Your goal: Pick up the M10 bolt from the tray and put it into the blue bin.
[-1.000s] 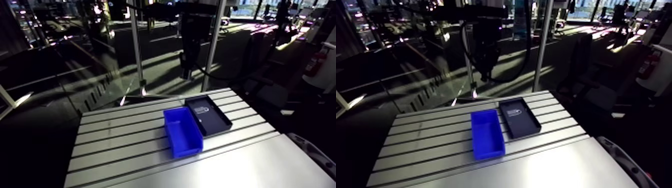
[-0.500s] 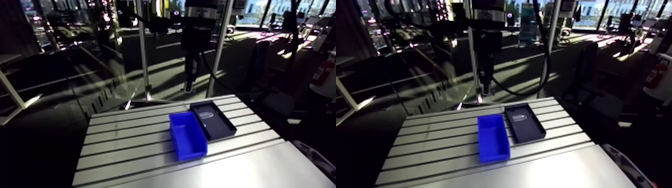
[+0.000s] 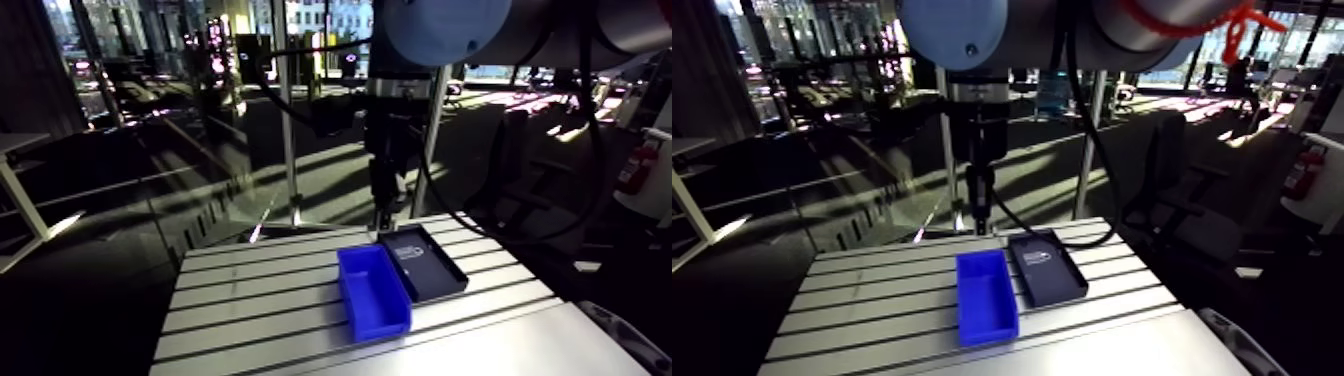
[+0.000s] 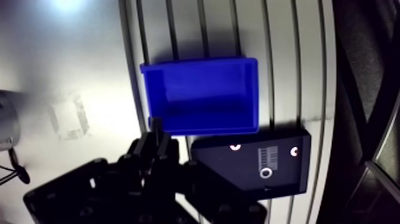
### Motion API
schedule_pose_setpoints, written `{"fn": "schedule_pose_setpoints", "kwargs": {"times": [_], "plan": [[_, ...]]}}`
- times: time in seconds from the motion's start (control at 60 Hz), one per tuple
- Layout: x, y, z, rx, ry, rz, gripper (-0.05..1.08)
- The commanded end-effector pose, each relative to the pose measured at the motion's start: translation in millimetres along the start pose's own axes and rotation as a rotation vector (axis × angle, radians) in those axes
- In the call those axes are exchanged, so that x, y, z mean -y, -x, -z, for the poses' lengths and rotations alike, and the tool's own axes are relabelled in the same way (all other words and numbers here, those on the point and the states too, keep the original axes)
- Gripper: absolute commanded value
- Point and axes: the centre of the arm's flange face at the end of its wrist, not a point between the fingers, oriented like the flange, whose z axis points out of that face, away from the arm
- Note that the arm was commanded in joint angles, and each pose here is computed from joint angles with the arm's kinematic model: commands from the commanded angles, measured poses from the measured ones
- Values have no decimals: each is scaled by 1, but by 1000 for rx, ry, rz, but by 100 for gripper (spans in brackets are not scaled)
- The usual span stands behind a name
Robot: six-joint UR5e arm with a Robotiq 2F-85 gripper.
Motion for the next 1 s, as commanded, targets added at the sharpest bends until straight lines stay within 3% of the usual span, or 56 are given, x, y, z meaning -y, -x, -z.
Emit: {"fn": "schedule_pose_setpoints", "kwargs": {"times": [0.017,0.4,0.583,0.75,1.0], "plan": [[9,0,-18,11,60,5,105],[7,0,-53,17,90,3,105],[2,2,-73,19,75,-3,105],[-1,2,-93,14,39,-8,104],[-10,4,-112,22,55,-11,104]]}}
